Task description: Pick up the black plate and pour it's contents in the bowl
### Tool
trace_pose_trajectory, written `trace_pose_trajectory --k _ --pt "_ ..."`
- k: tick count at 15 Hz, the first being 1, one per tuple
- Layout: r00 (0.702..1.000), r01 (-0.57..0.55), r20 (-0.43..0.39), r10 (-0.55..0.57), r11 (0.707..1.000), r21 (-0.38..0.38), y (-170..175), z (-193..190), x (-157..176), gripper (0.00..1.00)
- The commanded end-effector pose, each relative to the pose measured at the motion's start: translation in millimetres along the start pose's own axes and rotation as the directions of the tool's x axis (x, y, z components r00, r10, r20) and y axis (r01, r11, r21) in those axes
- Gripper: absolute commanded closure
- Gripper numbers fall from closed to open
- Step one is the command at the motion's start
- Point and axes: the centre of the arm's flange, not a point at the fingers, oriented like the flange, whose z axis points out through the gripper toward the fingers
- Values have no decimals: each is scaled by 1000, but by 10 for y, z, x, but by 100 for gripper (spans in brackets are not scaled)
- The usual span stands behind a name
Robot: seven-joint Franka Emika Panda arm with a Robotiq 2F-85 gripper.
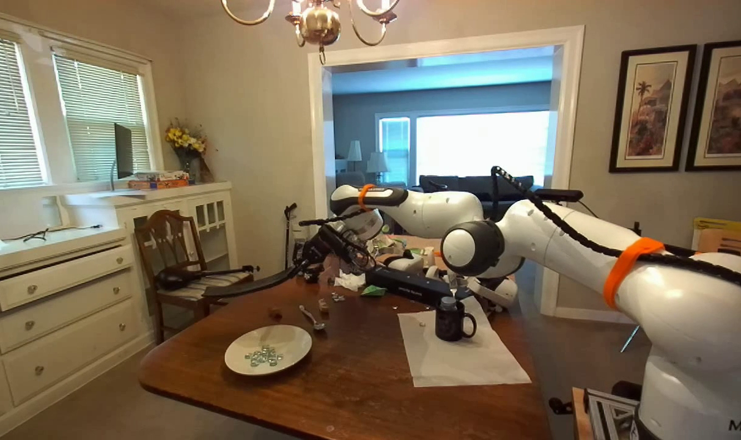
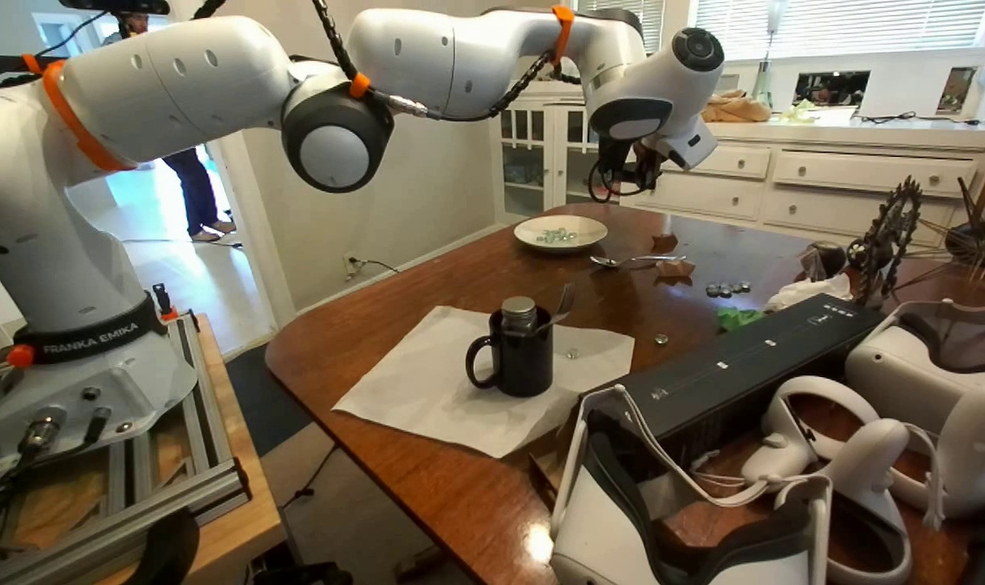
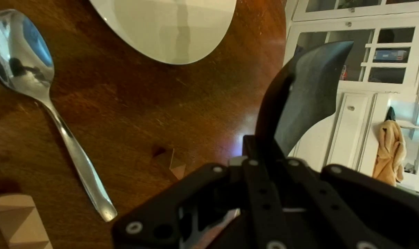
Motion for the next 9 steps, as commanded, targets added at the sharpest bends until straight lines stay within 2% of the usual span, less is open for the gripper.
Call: trace_pose_trajectory --k 1,5,9 --pt "999 -17 -35 16 999 -28 132 300 227 98" --pt "995 -27 -101 22 998 -53 344 384 279 98" --pt "988 -31 -150 25 999 -40 421 444 343 98"
